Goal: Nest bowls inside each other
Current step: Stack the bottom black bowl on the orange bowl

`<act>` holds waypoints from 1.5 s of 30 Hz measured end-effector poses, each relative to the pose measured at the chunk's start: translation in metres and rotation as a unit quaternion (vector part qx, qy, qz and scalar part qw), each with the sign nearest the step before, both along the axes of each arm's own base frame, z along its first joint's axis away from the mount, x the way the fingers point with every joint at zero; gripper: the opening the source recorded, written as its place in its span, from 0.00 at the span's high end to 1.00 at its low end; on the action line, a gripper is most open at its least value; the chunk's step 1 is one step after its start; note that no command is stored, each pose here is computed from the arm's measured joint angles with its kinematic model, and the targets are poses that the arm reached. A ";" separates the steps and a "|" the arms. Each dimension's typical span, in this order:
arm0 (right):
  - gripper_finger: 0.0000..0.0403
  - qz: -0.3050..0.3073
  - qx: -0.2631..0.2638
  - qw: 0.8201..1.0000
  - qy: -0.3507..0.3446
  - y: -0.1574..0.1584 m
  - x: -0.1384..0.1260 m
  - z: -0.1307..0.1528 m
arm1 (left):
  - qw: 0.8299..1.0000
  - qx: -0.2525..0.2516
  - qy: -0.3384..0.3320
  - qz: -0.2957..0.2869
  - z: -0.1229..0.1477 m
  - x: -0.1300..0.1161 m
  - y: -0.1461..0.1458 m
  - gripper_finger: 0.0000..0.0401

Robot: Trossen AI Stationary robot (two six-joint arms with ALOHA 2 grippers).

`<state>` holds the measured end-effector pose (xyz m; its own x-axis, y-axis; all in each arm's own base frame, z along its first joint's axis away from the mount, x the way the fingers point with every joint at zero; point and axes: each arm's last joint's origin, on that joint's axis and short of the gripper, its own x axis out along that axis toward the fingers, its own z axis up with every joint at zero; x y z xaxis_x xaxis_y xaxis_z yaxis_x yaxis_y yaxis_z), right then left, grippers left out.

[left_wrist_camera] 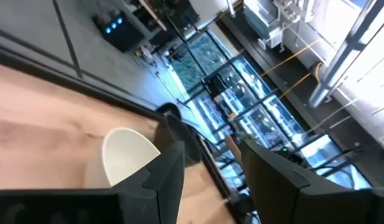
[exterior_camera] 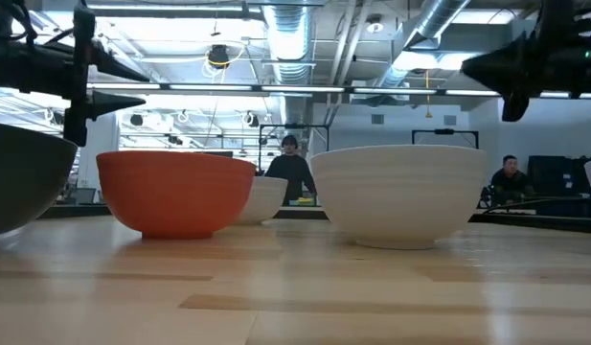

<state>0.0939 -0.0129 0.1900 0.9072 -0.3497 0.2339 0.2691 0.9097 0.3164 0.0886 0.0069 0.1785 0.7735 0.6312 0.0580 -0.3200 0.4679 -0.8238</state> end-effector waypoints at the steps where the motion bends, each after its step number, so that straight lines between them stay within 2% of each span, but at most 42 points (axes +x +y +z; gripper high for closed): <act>1: 0.81 0.007 0.021 1.000 -0.016 0.000 0.000 0.001 | 1.000 0.002 0.002 0.007 0.000 0.000 0.000 0.62; 5: 0.81 0.018 0.091 0.995 -0.044 -0.001 -0.001 0.002 | 1.000 0.016 0.000 0.015 0.005 -0.001 0.001 0.62; 7: 0.81 0.025 0.122 0.991 -0.058 -0.001 -0.001 0.002 | 0.998 0.039 -0.035 -0.022 0.019 -0.003 -0.001 0.62; 9: 0.81 0.040 0.178 0.980 -0.078 -0.001 -0.001 0.002 | 0.993 0.076 -0.064 -0.067 0.036 -0.006 -0.002 0.62; 11: 0.81 0.040 0.204 0.976 -0.065 -0.001 0.000 -0.002 | 0.987 0.103 -0.070 -0.100 0.054 -0.011 -0.004 0.63; 12: 0.81 0.034 0.215 0.974 -0.055 -0.001 0.001 -0.005 | 0.986 0.108 -0.059 -0.110 0.061 -0.012 -0.004 0.64; 14: 0.81 0.013 0.263 0.963 -0.051 -0.003 0.002 -0.011 | 0.984 0.104 0.017 -0.144 0.069 -0.012 -0.005 0.67; 17: 0.81 -0.023 0.333 0.940 -0.070 -0.005 0.004 -0.015 | 0.959 0.039 0.176 -0.220 0.076 -0.011 -0.008 0.75; 20: 0.81 -0.040 0.357 0.931 -0.066 -0.006 0.007 -0.018 | 0.908 0.010 0.317 -0.274 0.089 -0.004 -0.013 0.81; 22: 0.81 -0.043 0.358 0.931 -0.057 -0.006 0.010 -0.014 | 0.876 0.038 0.379 -0.295 0.105 0.006 -0.015 0.83; 24: 0.81 -0.042 0.351 0.934 -0.058 -0.006 0.013 -0.002 | 0.834 0.067 0.450 -0.312 0.115 0.016 -0.018 0.83; 27: 0.81 -0.042 0.320 0.945 -0.048 -0.006 0.021 0.023 | 0.752 0.082 0.560 -0.336 0.122 0.030 -0.021 0.79; 30: 0.81 -0.047 0.260 0.964 -0.028 -0.006 0.033 0.048 | 0.644 0.096 0.675 -0.346 0.111 0.042 -0.023 0.72; 32: 0.81 -0.053 0.237 0.970 -0.012 -0.007 0.043 0.060 | 0.582 0.100 0.724 -0.357 0.103 0.048 -0.025 0.68; 34: 0.81 -0.057 0.202 0.978 0.008 -0.007 0.052 0.072 | 0.533 0.103 0.752 -0.374 0.095 0.055 -0.028 0.63; 35: 0.81 -0.056 0.187 0.981 0.018 -0.007 0.057 0.076 | 0.521 0.106 0.756 -0.383 0.092 0.057 -0.031 0.61; 36: 0.81 -0.052 0.175 0.983 0.026 -0.006 0.062 0.081 | 0.516 0.113 0.755 -0.388 0.091 0.059 -0.034 0.59; 37: 0.81 -0.051 0.169 0.984 0.032 -0.006 0.068 0.084 | 0.518 0.122 0.749 -0.393 0.091 0.060 -0.037 0.58; 38: 0.81 -0.053 0.161 0.985 0.042 -0.006 0.072 0.087 | 0.532 0.132 0.736 -0.398 0.092 0.062 -0.041 0.57; 40: 0.81 -0.058 0.148 0.986 0.057 -0.007 0.083 0.092 | 0.576 0.143 0.697 -0.402 0.098 0.061 -0.047 0.55; 43: 0.81 -0.056 0.178 0.982 0.042 -0.008 0.094 0.100 | 0.628 0.130 0.655 -0.400 0.106 0.056 -0.054 0.54; 45: 0.81 -0.060 0.180 0.981 0.042 -0.011 0.103 0.104 | 0.662 0.120 0.628 -0.390 0.111 0.050 -0.059 0.54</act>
<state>0.1965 -0.0237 0.2938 0.8654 -0.5011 0.0021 0.4059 0.7034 0.5835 0.1390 -0.0519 0.2894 0.3921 0.0999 -0.9145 -0.2651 0.9642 -0.0083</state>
